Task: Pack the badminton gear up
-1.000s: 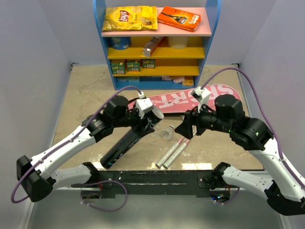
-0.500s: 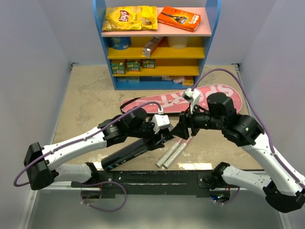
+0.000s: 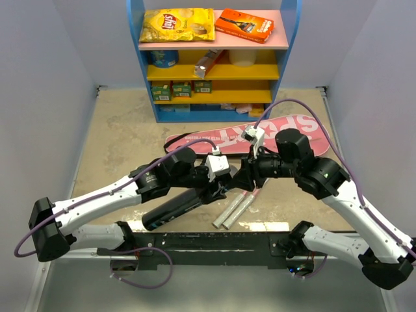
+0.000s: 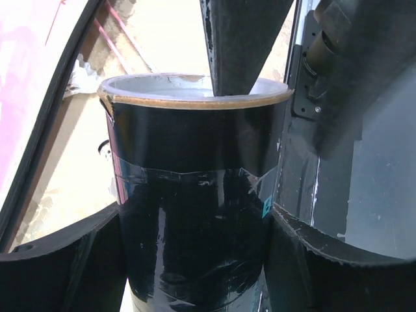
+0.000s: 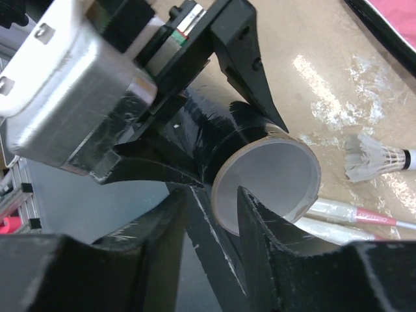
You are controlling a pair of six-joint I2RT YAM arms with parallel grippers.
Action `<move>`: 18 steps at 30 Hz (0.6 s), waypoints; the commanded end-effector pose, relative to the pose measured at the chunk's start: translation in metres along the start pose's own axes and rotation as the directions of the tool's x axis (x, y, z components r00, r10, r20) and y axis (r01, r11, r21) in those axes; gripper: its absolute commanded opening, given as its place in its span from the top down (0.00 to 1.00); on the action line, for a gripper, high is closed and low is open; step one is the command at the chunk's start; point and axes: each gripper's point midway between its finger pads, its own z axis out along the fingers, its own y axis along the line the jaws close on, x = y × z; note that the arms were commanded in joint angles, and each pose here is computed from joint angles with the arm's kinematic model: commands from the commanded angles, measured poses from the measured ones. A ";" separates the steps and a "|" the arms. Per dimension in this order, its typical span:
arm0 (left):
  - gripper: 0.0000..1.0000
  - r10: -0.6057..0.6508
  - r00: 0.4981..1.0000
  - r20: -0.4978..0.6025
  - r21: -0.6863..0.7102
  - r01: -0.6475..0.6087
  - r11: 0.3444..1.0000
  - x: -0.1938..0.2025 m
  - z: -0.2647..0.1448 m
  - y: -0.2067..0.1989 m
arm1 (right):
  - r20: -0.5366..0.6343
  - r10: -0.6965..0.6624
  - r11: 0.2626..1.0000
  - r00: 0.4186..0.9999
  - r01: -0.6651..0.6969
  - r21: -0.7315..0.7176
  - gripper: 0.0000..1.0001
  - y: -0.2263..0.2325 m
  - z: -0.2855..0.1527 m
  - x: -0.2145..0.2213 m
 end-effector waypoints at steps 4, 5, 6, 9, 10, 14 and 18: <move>1.00 0.031 0.990 0.137 0.018 -0.034 0.999 -0.031 -0.012 -0.009 | 0.044 -0.013 0.997 0.999 0.016 -0.074 0.70 0.013 0.002 -0.009; 1.00 0.030 0.990 0.136 0.018 -0.033 0.999 -0.031 -0.012 -0.009 | 0.043 -0.011 0.997 0.999 0.014 -0.080 0.72 0.013 0.003 -0.009; 1.00 0.031 0.990 0.137 0.016 -0.033 0.999 -0.031 -0.013 -0.009 | 0.041 -0.006 0.997 0.999 0.009 -0.083 0.77 0.014 0.003 -0.008; 1.00 0.030 0.989 0.143 0.016 -0.032 0.999 -0.031 -0.015 -0.010 | 0.039 0.006 0.994 0.999 -0.002 -0.113 0.88 0.018 0.004 -0.006; 1.00 0.030 0.989 0.143 0.016 -0.032 0.999 -0.029 -0.015 -0.010 | 0.038 0.007 0.992 0.999 -0.002 -0.124 0.93 0.020 0.004 -0.006; 1.00 0.030 0.987 0.158 0.016 -0.033 0.999 -0.032 -0.019 -0.012 | 0.045 0.011 0.984 0.999 -0.003 -0.176 1.00 0.030 0.001 -0.007; 1.00 0.037 0.983 0.180 0.035 -0.044 0.998 -0.035 -0.027 -0.018 | 0.064 0.019 0.972 0.998 -0.003 -0.237 1.00 0.046 -0.009 -0.011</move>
